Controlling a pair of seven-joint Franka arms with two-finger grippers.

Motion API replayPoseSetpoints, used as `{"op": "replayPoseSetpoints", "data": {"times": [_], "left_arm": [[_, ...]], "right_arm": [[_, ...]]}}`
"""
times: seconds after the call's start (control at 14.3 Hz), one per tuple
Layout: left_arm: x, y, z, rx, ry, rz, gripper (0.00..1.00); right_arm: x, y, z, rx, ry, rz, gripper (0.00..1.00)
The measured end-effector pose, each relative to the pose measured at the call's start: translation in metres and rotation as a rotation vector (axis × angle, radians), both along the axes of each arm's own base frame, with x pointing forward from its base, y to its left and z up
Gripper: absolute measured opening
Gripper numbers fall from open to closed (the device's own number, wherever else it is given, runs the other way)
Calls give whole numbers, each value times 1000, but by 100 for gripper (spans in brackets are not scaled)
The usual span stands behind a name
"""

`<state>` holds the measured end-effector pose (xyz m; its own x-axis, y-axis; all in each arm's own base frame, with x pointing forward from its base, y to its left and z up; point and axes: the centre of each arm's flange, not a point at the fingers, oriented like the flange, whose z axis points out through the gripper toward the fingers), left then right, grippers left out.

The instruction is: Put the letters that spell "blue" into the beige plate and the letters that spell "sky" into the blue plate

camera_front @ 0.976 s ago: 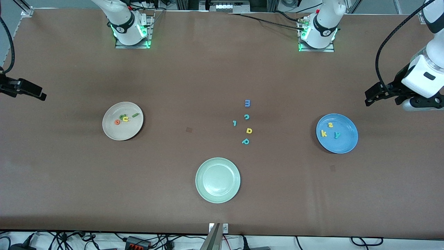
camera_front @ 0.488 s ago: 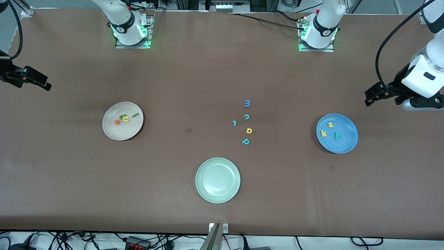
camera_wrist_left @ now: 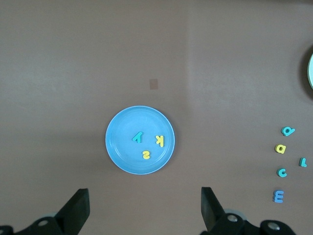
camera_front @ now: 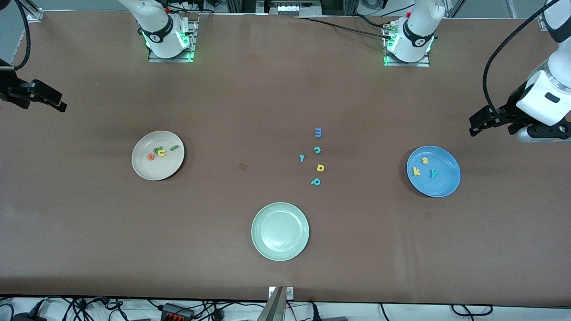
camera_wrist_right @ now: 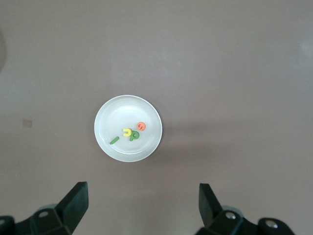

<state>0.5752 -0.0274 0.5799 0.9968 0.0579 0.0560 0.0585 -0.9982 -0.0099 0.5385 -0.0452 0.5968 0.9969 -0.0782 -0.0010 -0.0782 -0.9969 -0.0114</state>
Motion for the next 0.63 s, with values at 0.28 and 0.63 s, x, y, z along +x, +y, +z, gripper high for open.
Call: {"op": "replayPoseSetpoints", "data": {"times": [0.28, 0.63], "left_arm": [[0, 0, 0, 0, 0, 0, 100], [0, 0, 0, 0, 0, 0, 100]], "right_arm": [[-2, 0, 0, -2, 8, 2, 100], [-3, -2, -1, -19, 21, 6, 100]]}}
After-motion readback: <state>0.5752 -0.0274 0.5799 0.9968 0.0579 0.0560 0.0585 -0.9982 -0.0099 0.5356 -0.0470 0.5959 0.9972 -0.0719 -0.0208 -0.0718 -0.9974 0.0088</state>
